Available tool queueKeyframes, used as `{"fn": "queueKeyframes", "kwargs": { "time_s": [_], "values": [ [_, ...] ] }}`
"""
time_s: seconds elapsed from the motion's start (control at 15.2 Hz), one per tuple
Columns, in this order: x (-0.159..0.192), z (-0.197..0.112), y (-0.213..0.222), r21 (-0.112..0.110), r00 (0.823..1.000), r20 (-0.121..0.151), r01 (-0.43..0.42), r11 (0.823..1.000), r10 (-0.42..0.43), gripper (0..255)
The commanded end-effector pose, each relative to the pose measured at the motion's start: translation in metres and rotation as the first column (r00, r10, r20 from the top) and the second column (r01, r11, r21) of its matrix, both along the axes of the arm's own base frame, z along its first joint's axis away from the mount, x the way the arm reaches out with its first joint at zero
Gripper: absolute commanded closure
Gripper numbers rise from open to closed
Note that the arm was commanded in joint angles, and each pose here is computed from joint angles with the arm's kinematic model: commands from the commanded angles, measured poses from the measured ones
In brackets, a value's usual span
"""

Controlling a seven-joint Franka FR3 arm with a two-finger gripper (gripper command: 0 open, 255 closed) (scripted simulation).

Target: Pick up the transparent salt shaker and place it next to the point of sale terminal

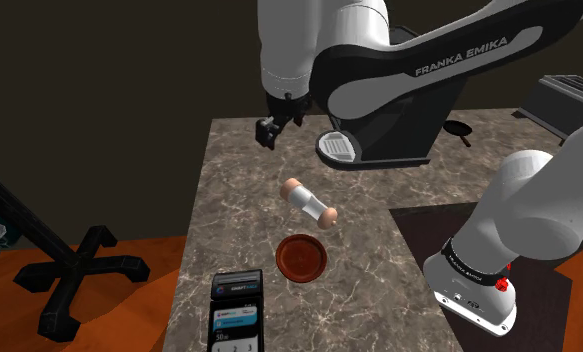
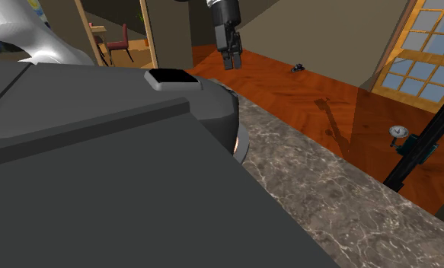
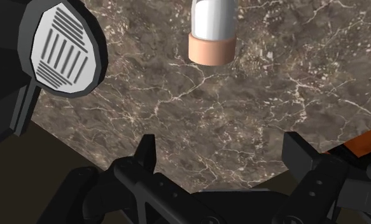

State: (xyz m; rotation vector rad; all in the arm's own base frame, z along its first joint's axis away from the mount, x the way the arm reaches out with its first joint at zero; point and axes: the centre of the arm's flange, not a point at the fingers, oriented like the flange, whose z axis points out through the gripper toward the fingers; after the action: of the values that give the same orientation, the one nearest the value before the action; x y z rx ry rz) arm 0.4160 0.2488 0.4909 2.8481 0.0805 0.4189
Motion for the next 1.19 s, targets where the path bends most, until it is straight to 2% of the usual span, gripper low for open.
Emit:
{"fn": "queueKeyframes", "kwargs": {
  "time_s": [0.0, 0.4, 0.46, 1.06, 1.12],
  "values": [
    [0.0008, -0.0035, -0.0023, 0.0, 1.0, 0.001, 0.0, 1.0, 0.0, 0],
    [0.0008, -0.0034, -0.0023, 0.0, 1.0, 0.0, 0.0, 1.0, 0.0, 0],
    [0.0008, -0.0034, -0.0023, 0.0, 1.0, 0.0, 0.0, 1.0, 0.0, 255],
    [0.0008, -0.0034, -0.0023, 0.0, 1.0, 0.0, 0.0, 1.0, 0.0, 255],
    [0.0008, -0.0034, -0.0023, 0.0, 1.0, 0.0, 0.0, 1.0, 0.0, 0]
  ]
}}
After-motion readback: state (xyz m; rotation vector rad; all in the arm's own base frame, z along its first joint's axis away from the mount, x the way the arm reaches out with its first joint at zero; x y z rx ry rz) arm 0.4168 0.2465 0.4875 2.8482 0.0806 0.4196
